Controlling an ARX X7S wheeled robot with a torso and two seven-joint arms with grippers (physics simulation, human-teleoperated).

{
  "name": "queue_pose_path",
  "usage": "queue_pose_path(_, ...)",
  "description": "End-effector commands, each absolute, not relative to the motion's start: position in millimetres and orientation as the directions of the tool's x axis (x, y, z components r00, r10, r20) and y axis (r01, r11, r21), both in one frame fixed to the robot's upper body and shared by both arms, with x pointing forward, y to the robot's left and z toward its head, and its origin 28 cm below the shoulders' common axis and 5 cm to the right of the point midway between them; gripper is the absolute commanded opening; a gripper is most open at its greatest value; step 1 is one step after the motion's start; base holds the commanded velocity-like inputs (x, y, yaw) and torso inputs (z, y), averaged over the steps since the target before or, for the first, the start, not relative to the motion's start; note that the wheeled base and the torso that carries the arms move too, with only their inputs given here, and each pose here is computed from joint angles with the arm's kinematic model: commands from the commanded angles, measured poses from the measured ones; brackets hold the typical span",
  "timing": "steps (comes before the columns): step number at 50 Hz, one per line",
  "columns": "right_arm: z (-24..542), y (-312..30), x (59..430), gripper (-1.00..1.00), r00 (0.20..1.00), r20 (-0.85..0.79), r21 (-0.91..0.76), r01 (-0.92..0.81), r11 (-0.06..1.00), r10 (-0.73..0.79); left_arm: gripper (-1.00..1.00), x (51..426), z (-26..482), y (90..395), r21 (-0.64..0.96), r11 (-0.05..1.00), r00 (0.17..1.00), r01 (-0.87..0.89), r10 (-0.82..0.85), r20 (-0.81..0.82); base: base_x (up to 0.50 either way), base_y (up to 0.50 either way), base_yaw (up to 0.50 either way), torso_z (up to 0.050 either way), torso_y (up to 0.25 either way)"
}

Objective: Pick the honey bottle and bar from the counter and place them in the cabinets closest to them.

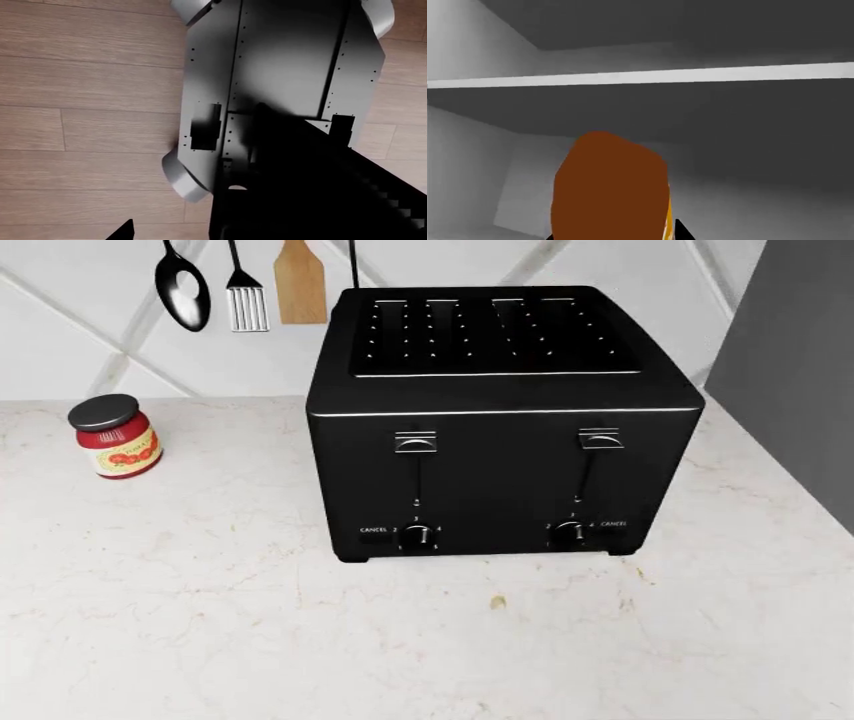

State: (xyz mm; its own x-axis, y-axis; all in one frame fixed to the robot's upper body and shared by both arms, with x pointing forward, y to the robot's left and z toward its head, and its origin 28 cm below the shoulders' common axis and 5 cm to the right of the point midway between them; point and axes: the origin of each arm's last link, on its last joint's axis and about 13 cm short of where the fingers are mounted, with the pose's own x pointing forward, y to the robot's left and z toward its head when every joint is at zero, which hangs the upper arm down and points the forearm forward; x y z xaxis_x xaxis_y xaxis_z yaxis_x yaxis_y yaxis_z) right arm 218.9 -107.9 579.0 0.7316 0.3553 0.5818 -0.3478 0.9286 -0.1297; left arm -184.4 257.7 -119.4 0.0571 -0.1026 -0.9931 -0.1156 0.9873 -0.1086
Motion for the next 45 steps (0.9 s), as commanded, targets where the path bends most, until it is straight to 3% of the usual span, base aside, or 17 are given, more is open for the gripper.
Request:
queue_pose_path(1,605,-114,254,-1.00,0.775,0.586,-0.062,-0.250,0.966,0.238,1.00,-184,-119,258,-0.114,0.986,0.061,-0.121,-0.107,-0.992,0.00,0.00,0.00,0.000,0.000)
queue_pose_path(14,596,-114,280,-1.00,0.836,0.543,0.050,-0.133,0.990,0.084,1.00,-185,-119,258,-0.118,0.985,0.057,-0.128,-0.111,-0.992,0.00,0.00,0.00,0.000,0.000)
queue_pose_path(22,575,-110,298,-1.00,0.938,0.345,0.148,-0.017,0.989,-0.035,1.00,-185,-119,258,-0.118,0.985,0.058,-0.126,-0.111,-0.992,0.00,0.00,0.00,0.000,0.000)
queue_pose_path(45,539,-114,324,-1.00,0.982,0.115,0.129,0.137,0.982,-0.152,1.00,-185,-119,257,-0.138,0.976,0.037,-0.168,-0.133,-0.990,0.00,0.00,0.00,0.000,0.000)
